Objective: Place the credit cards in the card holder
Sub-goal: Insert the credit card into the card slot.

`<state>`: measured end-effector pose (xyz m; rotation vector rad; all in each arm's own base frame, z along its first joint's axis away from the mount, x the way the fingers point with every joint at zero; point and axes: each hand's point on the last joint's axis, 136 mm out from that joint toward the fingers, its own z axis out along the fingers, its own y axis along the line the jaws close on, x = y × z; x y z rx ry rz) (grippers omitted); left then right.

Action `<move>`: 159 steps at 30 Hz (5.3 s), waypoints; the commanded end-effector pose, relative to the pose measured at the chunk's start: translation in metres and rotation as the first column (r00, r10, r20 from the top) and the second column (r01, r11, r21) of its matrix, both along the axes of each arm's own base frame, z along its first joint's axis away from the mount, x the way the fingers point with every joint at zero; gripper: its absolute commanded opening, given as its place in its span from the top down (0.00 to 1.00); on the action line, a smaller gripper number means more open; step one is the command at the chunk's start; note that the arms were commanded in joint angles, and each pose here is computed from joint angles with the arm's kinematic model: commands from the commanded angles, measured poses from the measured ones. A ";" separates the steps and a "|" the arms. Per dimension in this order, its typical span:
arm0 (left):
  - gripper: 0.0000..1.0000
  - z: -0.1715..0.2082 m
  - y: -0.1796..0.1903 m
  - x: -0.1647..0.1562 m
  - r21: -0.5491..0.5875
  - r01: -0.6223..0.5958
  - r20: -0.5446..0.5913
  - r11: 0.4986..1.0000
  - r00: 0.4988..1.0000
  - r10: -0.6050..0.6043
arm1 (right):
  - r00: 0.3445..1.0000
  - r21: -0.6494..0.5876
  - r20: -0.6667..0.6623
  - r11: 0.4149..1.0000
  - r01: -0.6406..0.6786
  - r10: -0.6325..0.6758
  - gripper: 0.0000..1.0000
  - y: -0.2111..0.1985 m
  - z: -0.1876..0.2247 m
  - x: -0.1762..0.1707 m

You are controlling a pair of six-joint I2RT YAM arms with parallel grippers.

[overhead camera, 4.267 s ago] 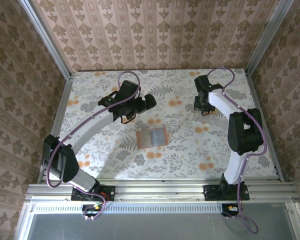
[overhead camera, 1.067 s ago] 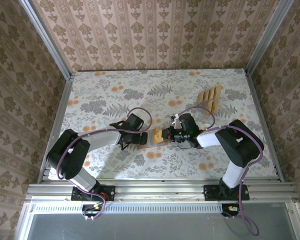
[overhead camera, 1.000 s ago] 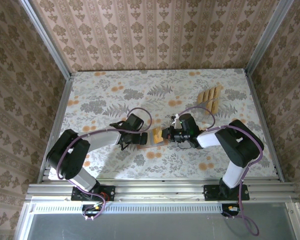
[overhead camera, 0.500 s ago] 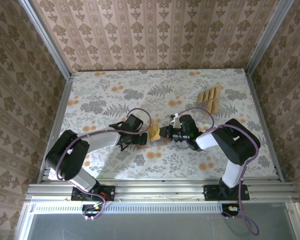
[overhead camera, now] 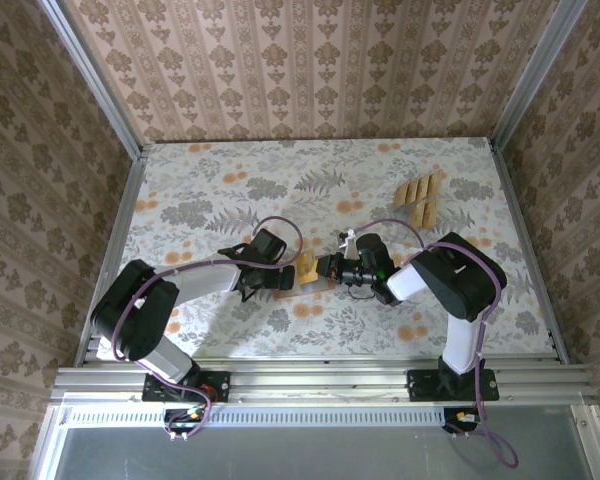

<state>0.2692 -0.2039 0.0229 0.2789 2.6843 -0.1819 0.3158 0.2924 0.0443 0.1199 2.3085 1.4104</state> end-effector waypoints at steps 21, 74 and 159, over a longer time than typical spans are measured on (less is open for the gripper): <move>0.00 -0.012 0.020 -0.013 0.065 -0.025 -0.040 0.998 0.999 0.027 | 1.000 -0.025 -0.018 1.000 -0.006 0.006 1.00 0.003 -0.019 -0.012; 0.00 -0.013 0.020 -0.014 0.060 -0.028 -0.038 0.998 0.999 0.030 | 0.992 -0.079 -0.122 0.997 -0.024 0.014 1.00 0.006 -0.044 -0.023; 0.00 0.003 0.023 -0.004 -0.009 -0.059 -0.001 0.998 0.998 0.059 | 0.990 -0.422 -0.113 0.898 -0.123 0.082 0.18 -0.017 -0.003 -0.027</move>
